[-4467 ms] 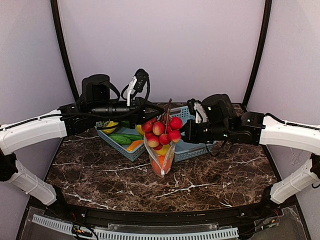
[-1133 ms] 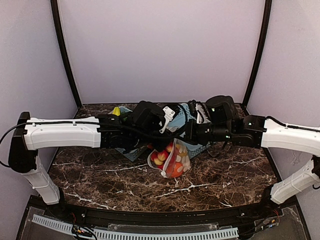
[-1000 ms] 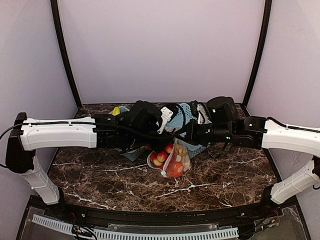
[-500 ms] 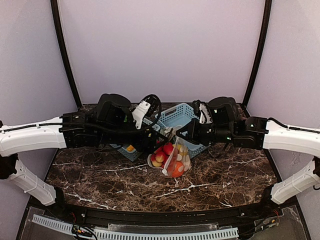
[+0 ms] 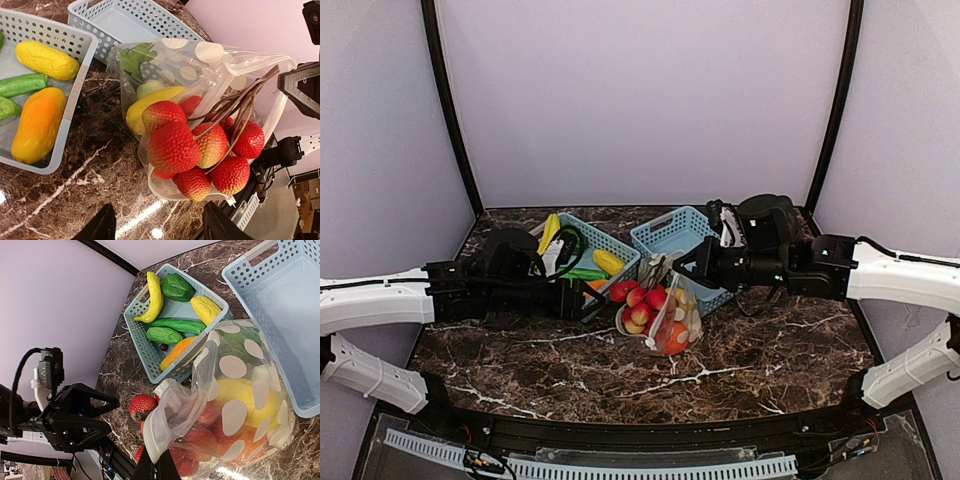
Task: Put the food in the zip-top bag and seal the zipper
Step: Place the fake fruit in the zipper food storage bag, then adjust the zipper food storage bag at the center of the board.
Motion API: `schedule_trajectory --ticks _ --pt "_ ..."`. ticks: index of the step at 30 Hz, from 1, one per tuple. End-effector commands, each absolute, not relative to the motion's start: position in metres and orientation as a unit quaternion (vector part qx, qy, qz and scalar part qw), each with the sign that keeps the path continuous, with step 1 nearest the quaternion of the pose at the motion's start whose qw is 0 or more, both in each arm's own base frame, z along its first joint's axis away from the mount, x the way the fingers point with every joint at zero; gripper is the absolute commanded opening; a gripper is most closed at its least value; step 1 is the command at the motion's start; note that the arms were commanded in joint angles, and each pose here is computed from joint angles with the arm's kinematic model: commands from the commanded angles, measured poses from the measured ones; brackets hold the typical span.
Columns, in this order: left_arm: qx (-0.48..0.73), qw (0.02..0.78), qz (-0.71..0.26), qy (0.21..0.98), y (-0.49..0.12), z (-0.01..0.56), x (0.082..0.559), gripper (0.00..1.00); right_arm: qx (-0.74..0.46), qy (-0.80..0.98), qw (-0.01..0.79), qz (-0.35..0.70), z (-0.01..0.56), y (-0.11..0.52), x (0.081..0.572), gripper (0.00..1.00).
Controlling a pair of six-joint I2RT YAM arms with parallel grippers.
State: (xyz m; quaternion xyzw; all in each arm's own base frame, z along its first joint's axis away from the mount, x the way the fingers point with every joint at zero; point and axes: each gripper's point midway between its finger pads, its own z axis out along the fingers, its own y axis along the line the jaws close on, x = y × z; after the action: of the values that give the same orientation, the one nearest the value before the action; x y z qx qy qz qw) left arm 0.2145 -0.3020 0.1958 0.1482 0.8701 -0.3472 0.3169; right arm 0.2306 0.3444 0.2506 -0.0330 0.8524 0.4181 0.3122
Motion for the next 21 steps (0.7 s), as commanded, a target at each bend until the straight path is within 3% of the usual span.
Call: schedule_trajectory --ticks 1,12,21 --pt "0.117 0.283 -0.397 0.865 -0.309 0.186 0.208 0.58 -0.022 0.835 0.334 0.437 0.267 0.343 0.236 0.0" --pt "0.106 0.244 -0.423 0.866 -0.332 0.153 0.214 0.51 -0.021 0.833 0.338 0.438 0.269 0.341 0.235 0.0" --pt "0.093 0.227 -0.4 0.883 -0.331 0.128 0.217 0.38 -0.017 0.83 0.344 0.439 0.272 0.337 0.235 0.0"
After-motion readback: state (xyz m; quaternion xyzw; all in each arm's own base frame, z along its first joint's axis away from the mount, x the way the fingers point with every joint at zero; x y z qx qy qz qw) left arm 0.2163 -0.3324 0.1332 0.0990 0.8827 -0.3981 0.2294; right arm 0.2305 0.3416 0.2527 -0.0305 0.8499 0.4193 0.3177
